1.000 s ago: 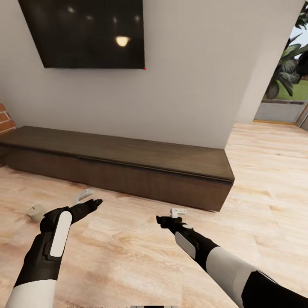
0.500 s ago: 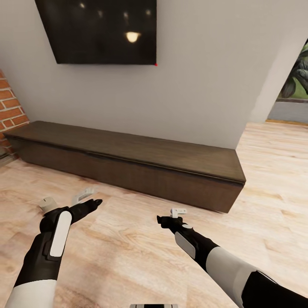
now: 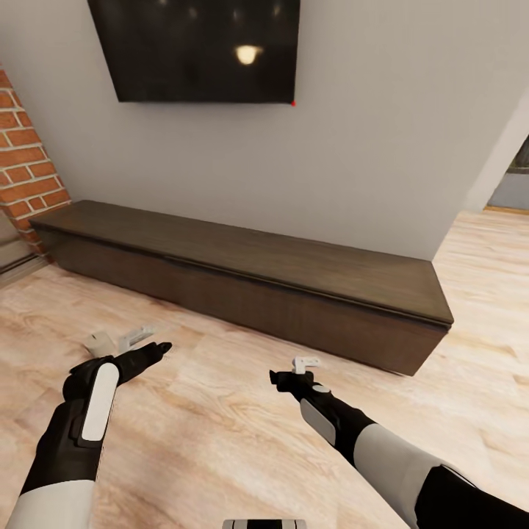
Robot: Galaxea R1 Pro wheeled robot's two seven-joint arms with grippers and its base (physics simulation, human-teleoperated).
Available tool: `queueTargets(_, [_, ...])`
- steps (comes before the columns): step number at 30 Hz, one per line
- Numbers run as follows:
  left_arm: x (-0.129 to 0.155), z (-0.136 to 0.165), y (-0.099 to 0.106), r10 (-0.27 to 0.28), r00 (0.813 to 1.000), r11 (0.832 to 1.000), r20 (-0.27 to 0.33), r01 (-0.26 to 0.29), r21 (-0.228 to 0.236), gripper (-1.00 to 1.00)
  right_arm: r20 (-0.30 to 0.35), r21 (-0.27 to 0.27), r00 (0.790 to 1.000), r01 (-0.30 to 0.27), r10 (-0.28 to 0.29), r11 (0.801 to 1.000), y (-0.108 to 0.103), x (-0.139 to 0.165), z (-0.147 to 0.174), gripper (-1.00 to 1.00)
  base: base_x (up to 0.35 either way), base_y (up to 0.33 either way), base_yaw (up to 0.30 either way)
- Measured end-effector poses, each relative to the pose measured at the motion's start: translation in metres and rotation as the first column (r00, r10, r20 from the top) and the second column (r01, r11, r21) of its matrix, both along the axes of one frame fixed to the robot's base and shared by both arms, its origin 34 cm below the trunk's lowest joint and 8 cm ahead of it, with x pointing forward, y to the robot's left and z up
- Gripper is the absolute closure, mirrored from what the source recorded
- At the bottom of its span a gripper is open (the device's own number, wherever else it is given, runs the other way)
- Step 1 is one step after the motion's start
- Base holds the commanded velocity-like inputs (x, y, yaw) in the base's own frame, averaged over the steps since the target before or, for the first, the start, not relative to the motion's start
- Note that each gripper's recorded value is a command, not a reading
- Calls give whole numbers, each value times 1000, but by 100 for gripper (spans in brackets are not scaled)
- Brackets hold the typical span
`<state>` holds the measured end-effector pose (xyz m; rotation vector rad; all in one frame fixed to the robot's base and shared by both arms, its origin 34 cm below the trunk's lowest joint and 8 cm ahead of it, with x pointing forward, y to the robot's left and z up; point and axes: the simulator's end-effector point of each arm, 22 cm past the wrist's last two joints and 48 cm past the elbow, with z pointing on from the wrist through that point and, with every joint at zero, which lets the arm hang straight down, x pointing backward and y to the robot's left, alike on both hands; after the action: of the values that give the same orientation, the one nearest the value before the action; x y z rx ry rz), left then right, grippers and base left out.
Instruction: Place each of the two pumpkins and all three candles from the living room inside a cabinet in the living room (use any cabinet), then make sure every cabinet is closed, and position the cauldron so it is next to a table in the living room.
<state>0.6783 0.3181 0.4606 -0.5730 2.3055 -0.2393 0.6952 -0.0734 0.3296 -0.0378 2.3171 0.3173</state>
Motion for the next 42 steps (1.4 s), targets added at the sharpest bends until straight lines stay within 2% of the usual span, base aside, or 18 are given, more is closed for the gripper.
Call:
queueTargets(8, [-1, -3, 2, 7, 1000, 1000, -5, -7, -3, -100, 59, -5, 998, 5, -5, 1000, -3, 9, 7, -100, 262, 201, 13])
queueTargets(20, [-1, -2, 3, 8, 1000, 1000, -4, -8, -3, -100, 60, -3, 998, 7, -7, 1000, -2, 9, 8, -100, 185, 256, 206])
queueTargets(35, [0, -2, 3, 8, 1000, 1000, -1, -8, -6, -100, 60, -5, 998, 7, -6, 1000, -3, 9, 8, -100, 13, 21, 268])
queueTargets(42, [4, 13, -4, 6, 999, 999, 37, -4, -49, -100, 67, -6, 998, 7, -7, 1000, -3, 10, 12, -100, 0, 0, 269])
